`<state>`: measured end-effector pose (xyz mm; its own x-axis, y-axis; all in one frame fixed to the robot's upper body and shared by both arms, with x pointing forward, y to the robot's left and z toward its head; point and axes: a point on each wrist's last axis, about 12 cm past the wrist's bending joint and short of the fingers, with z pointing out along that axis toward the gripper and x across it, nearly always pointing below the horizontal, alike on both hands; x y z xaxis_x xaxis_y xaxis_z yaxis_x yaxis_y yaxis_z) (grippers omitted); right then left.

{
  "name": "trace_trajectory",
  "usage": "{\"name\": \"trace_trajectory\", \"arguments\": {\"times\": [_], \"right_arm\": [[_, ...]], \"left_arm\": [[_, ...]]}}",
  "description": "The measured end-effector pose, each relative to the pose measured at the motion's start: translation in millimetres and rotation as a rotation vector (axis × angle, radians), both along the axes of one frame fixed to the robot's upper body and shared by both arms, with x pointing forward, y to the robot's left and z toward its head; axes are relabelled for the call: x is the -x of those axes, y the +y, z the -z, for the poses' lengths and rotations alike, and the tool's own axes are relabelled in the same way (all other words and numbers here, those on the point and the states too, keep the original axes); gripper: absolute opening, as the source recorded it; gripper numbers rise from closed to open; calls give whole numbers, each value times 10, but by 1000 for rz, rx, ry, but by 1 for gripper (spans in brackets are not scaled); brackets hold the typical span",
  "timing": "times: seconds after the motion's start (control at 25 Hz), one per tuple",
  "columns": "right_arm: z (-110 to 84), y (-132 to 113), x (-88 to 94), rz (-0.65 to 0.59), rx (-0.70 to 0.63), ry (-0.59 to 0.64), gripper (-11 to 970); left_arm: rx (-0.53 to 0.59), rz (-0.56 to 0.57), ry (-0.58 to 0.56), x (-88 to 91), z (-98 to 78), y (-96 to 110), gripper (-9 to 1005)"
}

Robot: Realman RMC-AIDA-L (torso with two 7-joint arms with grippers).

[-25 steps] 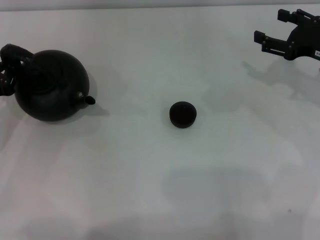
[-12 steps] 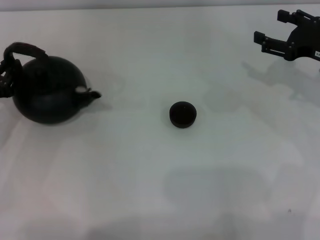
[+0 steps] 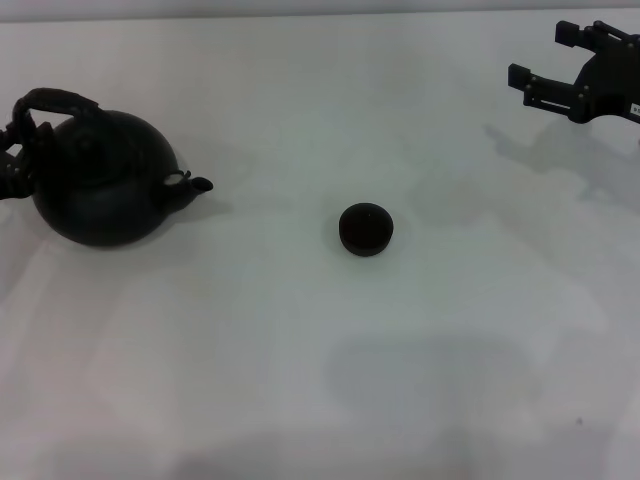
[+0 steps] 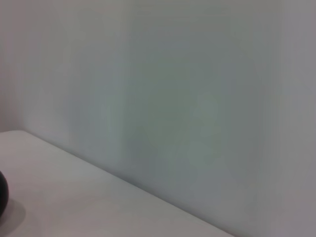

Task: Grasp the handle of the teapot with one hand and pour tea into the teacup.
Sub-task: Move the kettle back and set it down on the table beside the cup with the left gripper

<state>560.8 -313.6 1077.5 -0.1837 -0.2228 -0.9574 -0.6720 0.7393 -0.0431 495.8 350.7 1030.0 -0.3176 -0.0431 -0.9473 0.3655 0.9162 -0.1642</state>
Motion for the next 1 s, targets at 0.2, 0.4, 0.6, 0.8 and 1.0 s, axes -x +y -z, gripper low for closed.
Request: {"name": "trace_trajectory", "arguments": {"times": [0.2,0.4,0.6,0.8,1.0], "right_arm": [[4,-4,14,-3,-2,0,870],[2,-26,20,1,-3,2,870],[-6,-43,22,4,-2,0,870],[-16,-51,19,3,-1,-2,871],[-30,-93,19,9,4,-4,871]], "left_arm": [[-27,22,-22,44,7,-10,258],[-9,32,-76,124,-43,32,464],[-1,45,-102,246,-56,71,684],[1,44,-181,466,-108,181,727],[-5,-27,-267,784,-178,411,723]]}}
